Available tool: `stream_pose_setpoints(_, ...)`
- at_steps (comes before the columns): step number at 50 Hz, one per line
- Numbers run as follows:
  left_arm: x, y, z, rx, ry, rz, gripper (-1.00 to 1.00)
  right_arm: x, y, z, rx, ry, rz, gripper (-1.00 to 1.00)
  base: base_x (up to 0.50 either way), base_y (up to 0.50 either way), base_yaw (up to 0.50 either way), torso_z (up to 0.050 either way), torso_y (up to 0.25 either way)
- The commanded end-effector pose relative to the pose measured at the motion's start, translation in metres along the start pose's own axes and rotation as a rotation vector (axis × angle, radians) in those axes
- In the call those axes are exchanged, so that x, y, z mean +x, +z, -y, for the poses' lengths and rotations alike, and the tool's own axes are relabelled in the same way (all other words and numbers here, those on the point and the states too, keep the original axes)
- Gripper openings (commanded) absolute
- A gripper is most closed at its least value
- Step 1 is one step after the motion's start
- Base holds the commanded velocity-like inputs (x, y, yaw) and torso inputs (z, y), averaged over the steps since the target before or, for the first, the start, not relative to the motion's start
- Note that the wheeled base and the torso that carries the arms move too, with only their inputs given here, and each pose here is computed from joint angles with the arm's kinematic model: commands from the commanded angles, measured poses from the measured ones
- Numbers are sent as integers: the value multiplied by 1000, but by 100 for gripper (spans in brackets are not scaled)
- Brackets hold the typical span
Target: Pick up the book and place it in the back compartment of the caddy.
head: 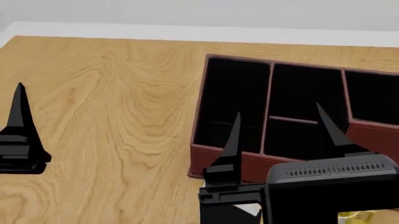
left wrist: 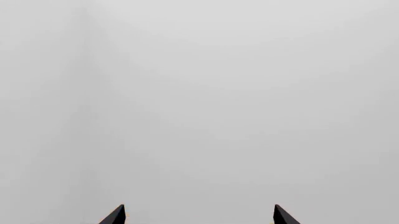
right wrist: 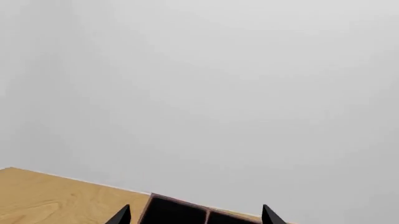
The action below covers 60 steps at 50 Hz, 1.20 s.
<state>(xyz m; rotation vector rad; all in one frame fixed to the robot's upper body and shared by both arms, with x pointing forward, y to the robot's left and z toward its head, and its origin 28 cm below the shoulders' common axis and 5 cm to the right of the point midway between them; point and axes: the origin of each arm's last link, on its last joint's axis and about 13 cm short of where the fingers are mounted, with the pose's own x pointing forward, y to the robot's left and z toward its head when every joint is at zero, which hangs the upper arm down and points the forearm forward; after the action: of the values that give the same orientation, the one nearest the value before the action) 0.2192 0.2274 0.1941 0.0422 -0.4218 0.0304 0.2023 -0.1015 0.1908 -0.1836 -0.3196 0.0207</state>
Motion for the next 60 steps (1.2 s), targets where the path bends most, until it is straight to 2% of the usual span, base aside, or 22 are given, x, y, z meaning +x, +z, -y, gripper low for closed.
stream_pose_setpoints(1, 0, -1, 0, 8, 1, 3, 100, -1, 1, -1, -8, -1, 5, 100, 0, 0, 500, 0, 0)
stream_pose_setpoints(5, -1, -1, 0, 9, -1, 4, 100, -2, 3, 0, 42, 14, 28, 100, 0, 0, 343, 0, 0)
stream_pose_setpoints(12, 0, -1, 0, 10, 0, 3, 100, -3, 5, 1, 29, 14, 55, 100, 0, 0, 0, 0, 0)
stream_pose_setpoints(14, 0, 0, 0, 10, 0, 4, 100, -5, 6, 2, 64, 30, 60, 100, 509, -97, 0, 0, 0)
stream_pose_setpoints(25, -1, 0, 0, 11, -2, 4, 100, -6, 5, 3, 48, 16, 38, 100, 507, -69, 0, 0, 1)
stream_pose_setpoints(26, -1, 0, 0, 10, -3, 5, 100, -6, 5, 3, 71, 27, 17, 100, 354, 28, 0, 0, 0)
stream_pose_setpoints(35, -1, -1, 1, 11, -6, 3, 100, -9, 11, 5, 51, 19, 24, 100, -4, 0, 0, 0, 1)
stream_pose_setpoints(44, -1, 0, 1, 11, -5, 8, 100, -24, 37, 24, -17, -62, 44, 100, 0, 0, 0, 0, 0)
stream_pose_setpoints(49, 0, 1, 0, 12, -3, 7, 100, -25, 43, 26, -28, -53, 59, 100, 0, 0, 0, 0, 0)
stream_pose_setpoints(59, -1, 3, -2, 7, 3, 11, 100, -27, 44, 25, -20, -50, 66, 100, 498, 40, 0, 0, 0)
stream_pose_setpoints(60, -1, 3, -2, 7, 5, 11, 100, -26, 43, 25, -8, -54, 31, 100, 498, 40, 0, 0, 0)
